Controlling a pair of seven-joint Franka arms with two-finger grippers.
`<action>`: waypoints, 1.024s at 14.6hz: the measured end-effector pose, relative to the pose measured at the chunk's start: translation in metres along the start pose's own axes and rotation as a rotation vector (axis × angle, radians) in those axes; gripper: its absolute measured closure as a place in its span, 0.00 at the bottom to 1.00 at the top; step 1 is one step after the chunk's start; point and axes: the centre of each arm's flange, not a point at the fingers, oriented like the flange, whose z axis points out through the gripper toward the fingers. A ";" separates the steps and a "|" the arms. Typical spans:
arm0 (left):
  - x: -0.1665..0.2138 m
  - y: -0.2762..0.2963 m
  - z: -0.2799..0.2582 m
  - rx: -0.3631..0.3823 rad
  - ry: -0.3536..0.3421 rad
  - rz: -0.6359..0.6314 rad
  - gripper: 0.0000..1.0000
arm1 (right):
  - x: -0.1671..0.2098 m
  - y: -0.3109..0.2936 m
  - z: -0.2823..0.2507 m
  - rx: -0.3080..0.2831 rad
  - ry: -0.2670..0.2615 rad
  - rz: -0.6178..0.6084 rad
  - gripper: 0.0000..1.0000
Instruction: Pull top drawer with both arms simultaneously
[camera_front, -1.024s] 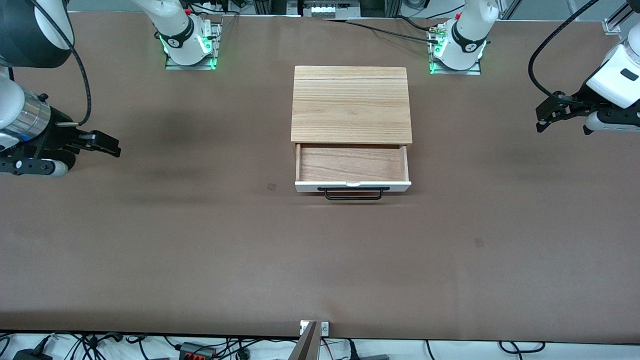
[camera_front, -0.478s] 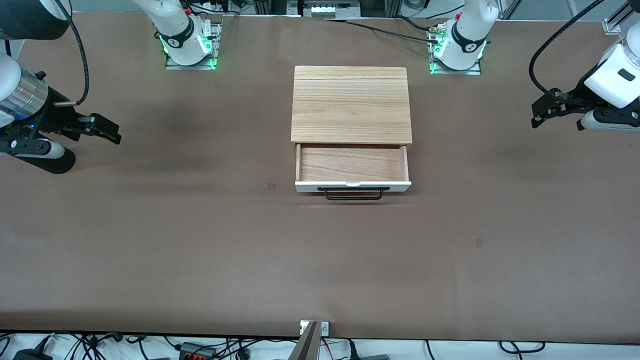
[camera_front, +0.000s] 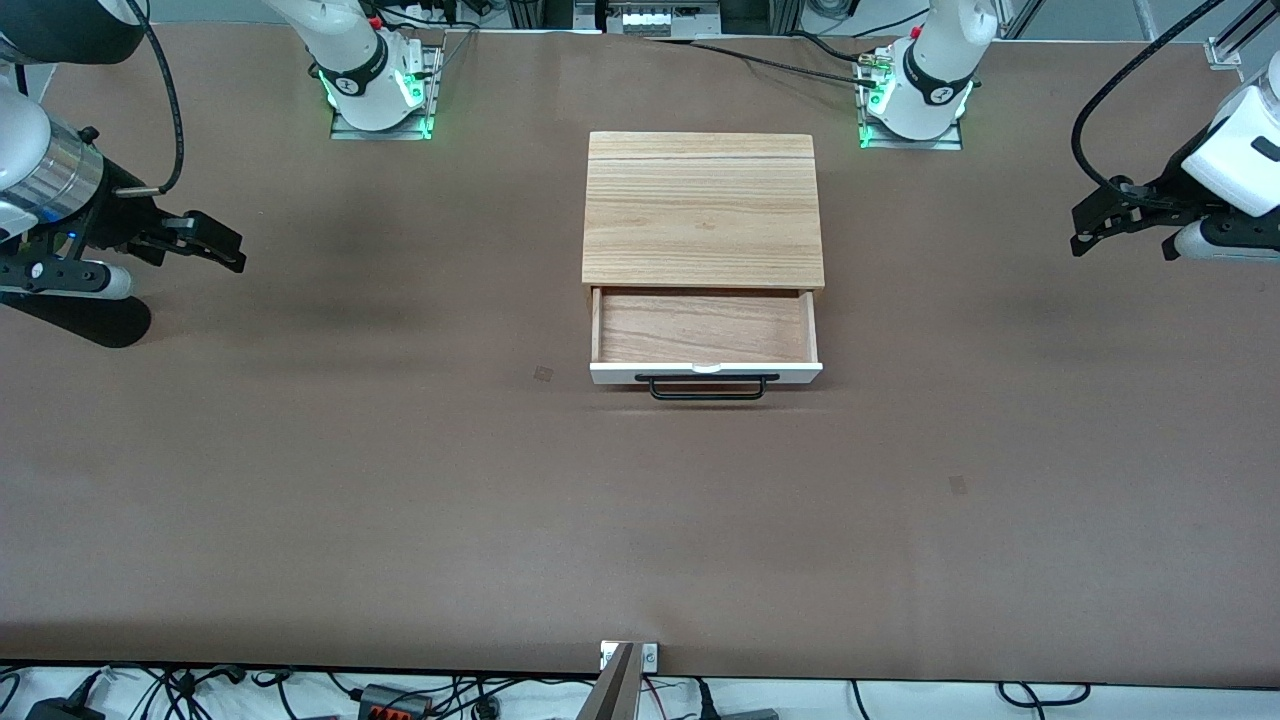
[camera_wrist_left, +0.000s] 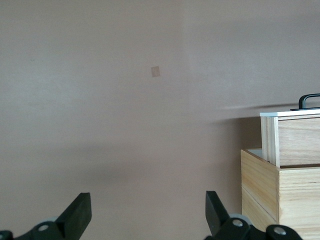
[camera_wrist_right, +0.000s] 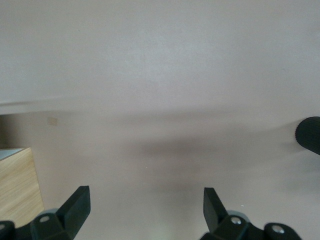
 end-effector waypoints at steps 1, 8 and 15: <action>0.001 0.000 0.000 0.000 -0.002 0.000 0.00 | 0.000 0.000 0.000 -0.001 0.000 0.000 0.00; 0.001 0.000 0.000 0.000 -0.007 -0.001 0.00 | 0.000 0.000 0.000 -0.003 0.001 0.001 0.00; -0.001 0.000 0.001 0.000 -0.023 -0.001 0.00 | 0.000 0.000 0.000 -0.003 0.003 0.001 0.00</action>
